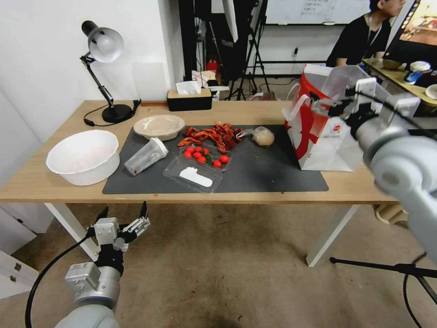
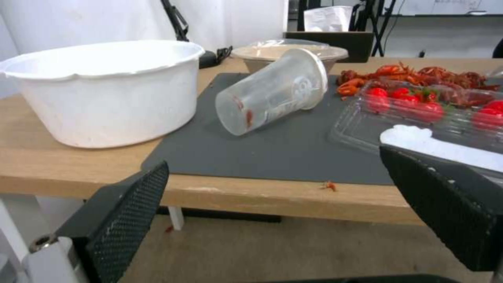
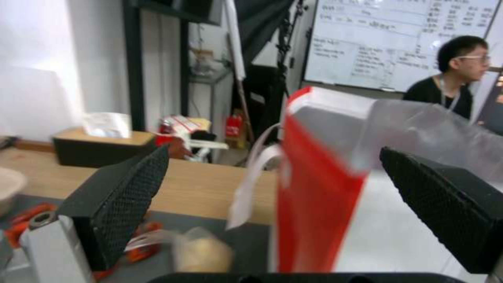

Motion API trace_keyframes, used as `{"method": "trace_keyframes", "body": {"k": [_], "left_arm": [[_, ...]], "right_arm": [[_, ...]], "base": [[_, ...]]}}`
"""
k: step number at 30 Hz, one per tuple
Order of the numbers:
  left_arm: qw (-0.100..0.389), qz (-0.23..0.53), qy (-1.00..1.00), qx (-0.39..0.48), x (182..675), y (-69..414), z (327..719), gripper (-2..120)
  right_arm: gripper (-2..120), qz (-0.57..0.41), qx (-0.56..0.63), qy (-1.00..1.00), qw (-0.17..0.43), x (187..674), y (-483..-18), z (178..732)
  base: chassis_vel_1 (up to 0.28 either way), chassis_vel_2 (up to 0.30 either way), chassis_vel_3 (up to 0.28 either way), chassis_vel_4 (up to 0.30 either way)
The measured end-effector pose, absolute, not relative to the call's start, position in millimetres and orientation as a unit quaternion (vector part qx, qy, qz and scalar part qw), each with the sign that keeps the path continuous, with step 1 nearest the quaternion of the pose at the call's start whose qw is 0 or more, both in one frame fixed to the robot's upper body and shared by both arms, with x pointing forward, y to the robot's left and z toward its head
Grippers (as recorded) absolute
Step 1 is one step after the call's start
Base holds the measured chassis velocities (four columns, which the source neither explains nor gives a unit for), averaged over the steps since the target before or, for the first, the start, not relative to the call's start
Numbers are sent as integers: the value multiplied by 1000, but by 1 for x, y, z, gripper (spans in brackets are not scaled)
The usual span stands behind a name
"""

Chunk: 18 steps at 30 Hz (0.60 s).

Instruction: Pick up the trash from the table and place it into the takeout bag.

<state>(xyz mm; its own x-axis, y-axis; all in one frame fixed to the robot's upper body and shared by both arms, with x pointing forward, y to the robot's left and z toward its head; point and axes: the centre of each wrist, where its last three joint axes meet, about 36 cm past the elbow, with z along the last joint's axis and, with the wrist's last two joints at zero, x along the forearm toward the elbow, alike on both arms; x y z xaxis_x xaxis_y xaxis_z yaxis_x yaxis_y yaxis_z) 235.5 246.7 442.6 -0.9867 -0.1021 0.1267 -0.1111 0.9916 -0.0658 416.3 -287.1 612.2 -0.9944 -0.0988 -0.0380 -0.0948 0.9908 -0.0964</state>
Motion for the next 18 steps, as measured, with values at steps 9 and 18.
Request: {"method": "trace_keyframes", "body": {"k": [9, 18], "left_arm": [[59, 37, -996, 57, 238, 249, 441, 100], [60, 38, -996, 54, 238, 248, 438, 100]], "right_arm": [[100, -28, -61, 995, 75, 369, -274, 522], [100, 10, -85, 993, 80, 327, -269, 455]], "base": [[0, 0, 0, 0], [0, 0, 0, 0]]}}
